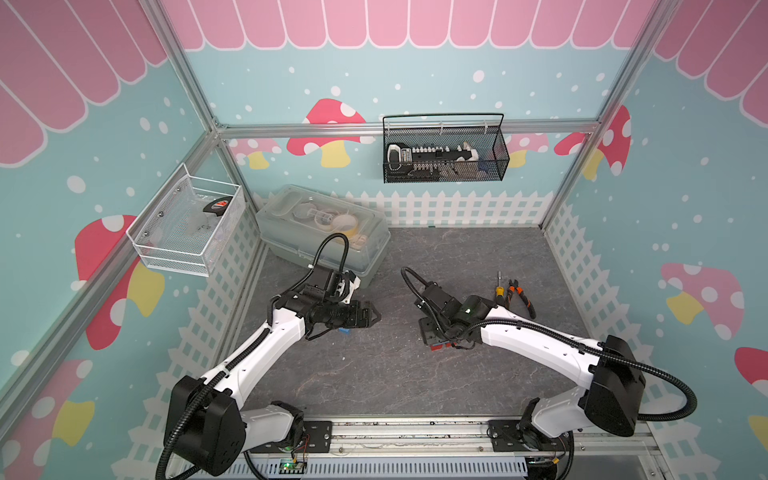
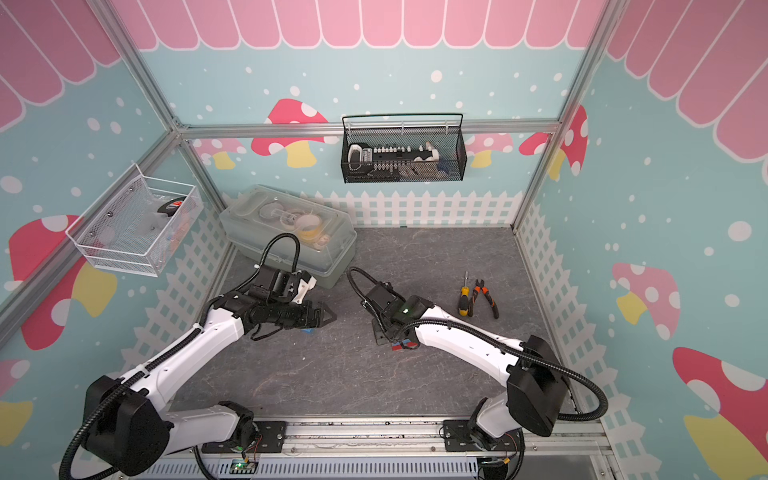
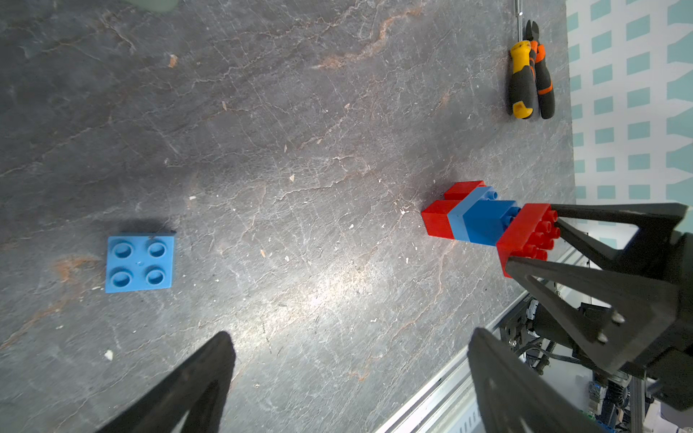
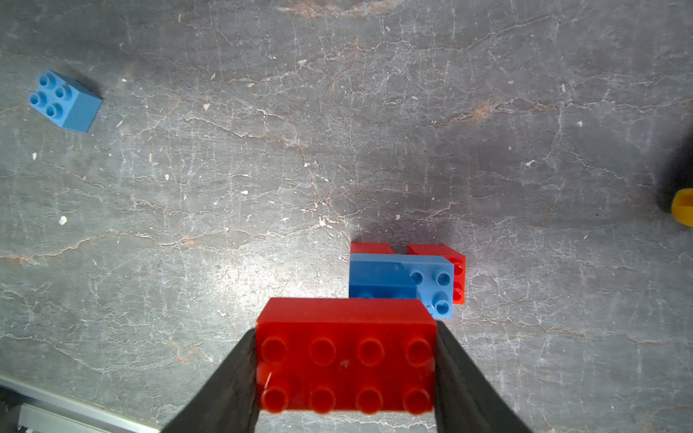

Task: Assemble a giraffe with lego
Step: Assemble the lego brick with the lego brick.

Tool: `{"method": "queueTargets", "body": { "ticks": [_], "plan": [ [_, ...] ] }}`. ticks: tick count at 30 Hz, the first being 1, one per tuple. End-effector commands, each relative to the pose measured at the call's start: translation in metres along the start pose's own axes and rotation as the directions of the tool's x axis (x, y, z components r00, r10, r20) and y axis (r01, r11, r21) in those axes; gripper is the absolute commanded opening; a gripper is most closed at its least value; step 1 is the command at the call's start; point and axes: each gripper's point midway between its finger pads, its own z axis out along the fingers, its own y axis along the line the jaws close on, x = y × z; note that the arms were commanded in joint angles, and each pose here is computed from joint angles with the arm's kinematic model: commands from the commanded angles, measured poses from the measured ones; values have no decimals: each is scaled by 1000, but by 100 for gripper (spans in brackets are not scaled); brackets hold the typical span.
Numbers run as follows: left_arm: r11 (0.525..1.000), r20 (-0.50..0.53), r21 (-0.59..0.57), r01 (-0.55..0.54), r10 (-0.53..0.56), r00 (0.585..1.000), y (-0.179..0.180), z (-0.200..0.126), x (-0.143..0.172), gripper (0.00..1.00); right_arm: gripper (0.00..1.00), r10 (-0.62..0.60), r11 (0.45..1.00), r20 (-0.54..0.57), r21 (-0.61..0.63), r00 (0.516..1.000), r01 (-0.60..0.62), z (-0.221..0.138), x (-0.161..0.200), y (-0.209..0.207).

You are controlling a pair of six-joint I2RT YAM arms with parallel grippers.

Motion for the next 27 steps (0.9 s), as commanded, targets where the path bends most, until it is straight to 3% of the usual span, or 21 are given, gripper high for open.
{"method": "queueTargets", "body": {
  "ticks": [1, 27],
  "plan": [
    [1000, 3, -6, -26, 26, 1000, -1, -3, 1, 97, 47, -9, 1000, 9, -19, 1000, 9, -9, 1, 1],
    [1000, 8, -9, -28, 28, 1000, -1, -4, 0, 97, 48, -26, 1000, -51, 14, 998, 27, 15, 14, 0]
  ]
}}
